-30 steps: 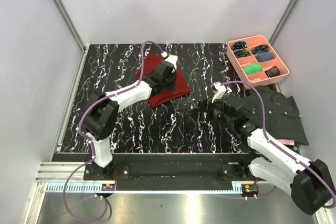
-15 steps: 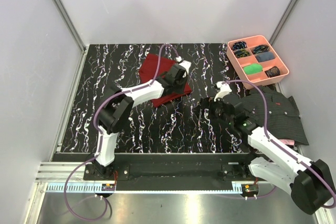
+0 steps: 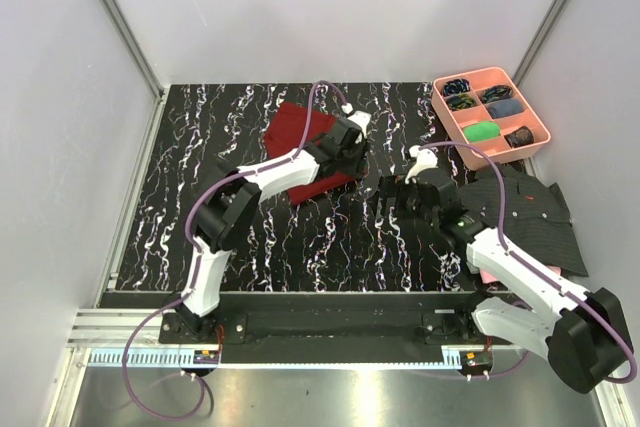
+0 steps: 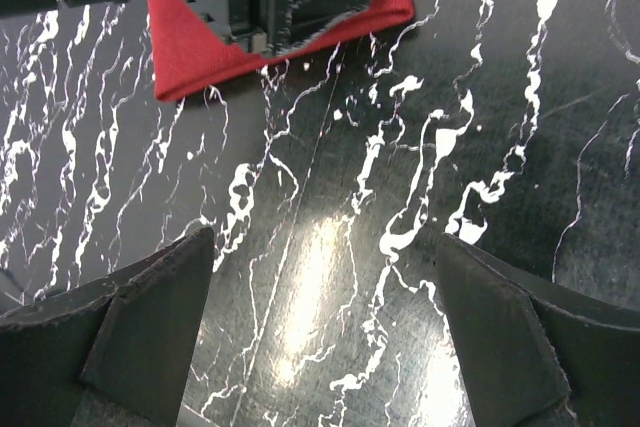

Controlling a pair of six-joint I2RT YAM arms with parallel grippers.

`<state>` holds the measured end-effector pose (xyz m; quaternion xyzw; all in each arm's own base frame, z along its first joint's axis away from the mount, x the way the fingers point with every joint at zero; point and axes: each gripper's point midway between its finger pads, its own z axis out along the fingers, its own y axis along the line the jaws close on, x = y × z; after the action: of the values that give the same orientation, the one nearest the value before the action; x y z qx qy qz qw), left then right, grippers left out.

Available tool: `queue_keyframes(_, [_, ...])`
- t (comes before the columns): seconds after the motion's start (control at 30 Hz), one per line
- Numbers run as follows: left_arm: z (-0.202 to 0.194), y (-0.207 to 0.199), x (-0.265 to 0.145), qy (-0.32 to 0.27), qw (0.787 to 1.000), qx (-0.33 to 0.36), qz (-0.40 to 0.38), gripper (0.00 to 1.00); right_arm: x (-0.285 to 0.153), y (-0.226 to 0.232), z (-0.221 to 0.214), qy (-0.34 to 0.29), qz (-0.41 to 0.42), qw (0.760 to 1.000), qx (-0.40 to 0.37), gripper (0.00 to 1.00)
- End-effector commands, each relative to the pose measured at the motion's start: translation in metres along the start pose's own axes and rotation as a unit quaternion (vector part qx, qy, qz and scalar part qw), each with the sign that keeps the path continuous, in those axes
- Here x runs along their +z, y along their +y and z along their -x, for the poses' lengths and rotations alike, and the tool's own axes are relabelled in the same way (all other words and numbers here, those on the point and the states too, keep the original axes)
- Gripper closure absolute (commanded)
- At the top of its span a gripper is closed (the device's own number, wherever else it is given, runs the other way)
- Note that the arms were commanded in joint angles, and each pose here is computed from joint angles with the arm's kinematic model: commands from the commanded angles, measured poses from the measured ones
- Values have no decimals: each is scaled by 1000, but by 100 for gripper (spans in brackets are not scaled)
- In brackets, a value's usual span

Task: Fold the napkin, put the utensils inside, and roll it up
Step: Fold the napkin at the center of the board, then move the napkin to the center of the board.

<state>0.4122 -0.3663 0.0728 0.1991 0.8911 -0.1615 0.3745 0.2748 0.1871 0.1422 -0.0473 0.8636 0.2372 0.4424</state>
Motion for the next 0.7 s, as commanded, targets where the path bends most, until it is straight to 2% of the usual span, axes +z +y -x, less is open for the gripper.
queue_keyframes(0.0, [35, -10, -1, -44, 999, -19, -6, 42, -3, -1, 21, -21, -16, 1000, 6, 0])
queue_keyframes(0.2, [62, 4, -16, -74, 996, -43, 17, 18, 2, -18, 28, -10, -23, 999, 24, 0])
queue_keyframes(0.3, [64, 36, -31, -72, 991, -105, 30, 15, 12, -18, 32, 13, 2, 1000, 14, 0])
queue_keyframes(0.33, [67, 58, -37, -77, 988, -129, 39, 13, 21, -17, 35, 26, 17, 1000, 0, 0])
queue_keyframes(0.37, [48, 69, -39, -60, 985, -157, 41, 12, 27, -16, 34, 35, 23, 999, -8, 0])
queue_keyframes(0.43, [56, 97, -63, -86, 976, -193, 48, 9, 45, -14, 37, 56, 38, 997, -29, 0])
queue_keyframes(0.47, [34, 105, -66, -69, 973, -215, 50, 9, 51, -14, 37, 63, 43, 997, -34, 0])
queue_keyframes(0.5, [38, 112, -81, -83, 969, -228, 48, 8, 58, -13, 39, 69, 48, 996, -39, 0])
queue_keyframes(0.53, [18, 129, -84, -70, 963, -253, 61, 7, 71, -12, 41, 78, 56, 994, -48, 0])
queue_keyframes(0.67, [1, 148, -116, -77, 952, -291, 62, 6, 103, -17, 47, 90, 59, 992, -67, 0])
